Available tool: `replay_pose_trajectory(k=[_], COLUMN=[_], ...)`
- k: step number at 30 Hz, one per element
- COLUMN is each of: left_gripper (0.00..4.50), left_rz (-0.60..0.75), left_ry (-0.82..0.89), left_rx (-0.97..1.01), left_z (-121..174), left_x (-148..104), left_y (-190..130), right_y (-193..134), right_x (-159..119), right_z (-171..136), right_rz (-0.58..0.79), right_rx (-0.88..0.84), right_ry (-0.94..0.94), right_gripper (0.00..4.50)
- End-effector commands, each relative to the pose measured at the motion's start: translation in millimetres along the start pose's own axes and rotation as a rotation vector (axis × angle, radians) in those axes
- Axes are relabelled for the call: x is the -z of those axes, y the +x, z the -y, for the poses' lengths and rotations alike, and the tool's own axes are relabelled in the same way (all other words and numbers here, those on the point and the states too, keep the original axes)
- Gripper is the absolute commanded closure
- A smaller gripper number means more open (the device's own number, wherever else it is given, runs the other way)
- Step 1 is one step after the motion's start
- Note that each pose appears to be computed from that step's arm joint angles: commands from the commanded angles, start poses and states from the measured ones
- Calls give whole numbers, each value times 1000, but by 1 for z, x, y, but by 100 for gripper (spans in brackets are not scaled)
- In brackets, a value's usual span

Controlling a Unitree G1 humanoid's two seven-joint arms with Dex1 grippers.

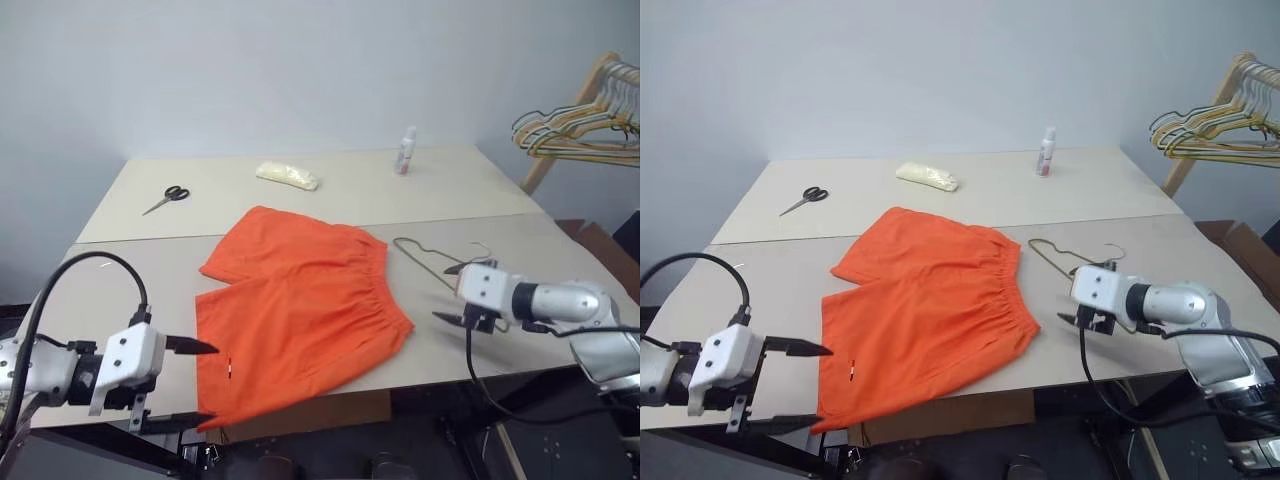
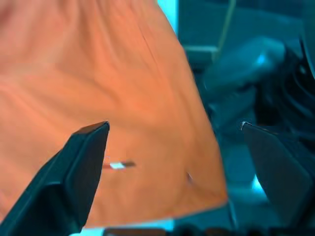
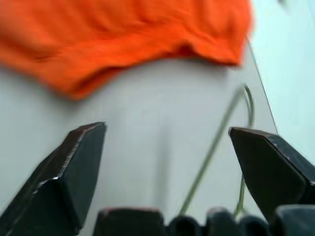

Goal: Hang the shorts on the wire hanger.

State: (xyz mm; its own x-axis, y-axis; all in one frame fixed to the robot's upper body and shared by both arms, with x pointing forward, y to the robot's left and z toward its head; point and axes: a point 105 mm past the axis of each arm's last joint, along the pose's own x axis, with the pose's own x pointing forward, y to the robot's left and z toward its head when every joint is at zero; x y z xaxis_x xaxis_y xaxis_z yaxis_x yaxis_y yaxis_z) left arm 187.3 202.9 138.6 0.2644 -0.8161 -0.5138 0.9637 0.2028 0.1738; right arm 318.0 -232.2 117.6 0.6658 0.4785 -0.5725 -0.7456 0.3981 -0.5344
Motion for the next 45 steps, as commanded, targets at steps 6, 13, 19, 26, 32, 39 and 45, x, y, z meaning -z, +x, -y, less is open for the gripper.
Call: replay_pose_trajectory(k=[6,13,19,26,32,39,45], left_gripper=[3,3,3,3,3,0,0], left_rz=[218,294,286,378,397,380,365], left_ry=[70,105,131,48,102,128,137], left_rx=[-57,-25,-24,-129,-88,-37,-37], left_z=[-21,-25,-28,-50,-54,-47,-48], left_x=[-38,-58,-61,-59,-70,-73,-70], left_y=[25,31,32,27,20,26,32], right_y=[-1,17,28,32,32,34,33], right_x=[42,64,71,71,77,87,99], right_z=[37,34,25,20,11,3,1], right_rz=[17,-61,-69,-103,-170,-254,-349], right_rx=[126,79,-22,-102,-155,-160,-130], right_ry=[508,523,548,640,612,583,594], right_gripper=[0,0,0,0,0,151,361])
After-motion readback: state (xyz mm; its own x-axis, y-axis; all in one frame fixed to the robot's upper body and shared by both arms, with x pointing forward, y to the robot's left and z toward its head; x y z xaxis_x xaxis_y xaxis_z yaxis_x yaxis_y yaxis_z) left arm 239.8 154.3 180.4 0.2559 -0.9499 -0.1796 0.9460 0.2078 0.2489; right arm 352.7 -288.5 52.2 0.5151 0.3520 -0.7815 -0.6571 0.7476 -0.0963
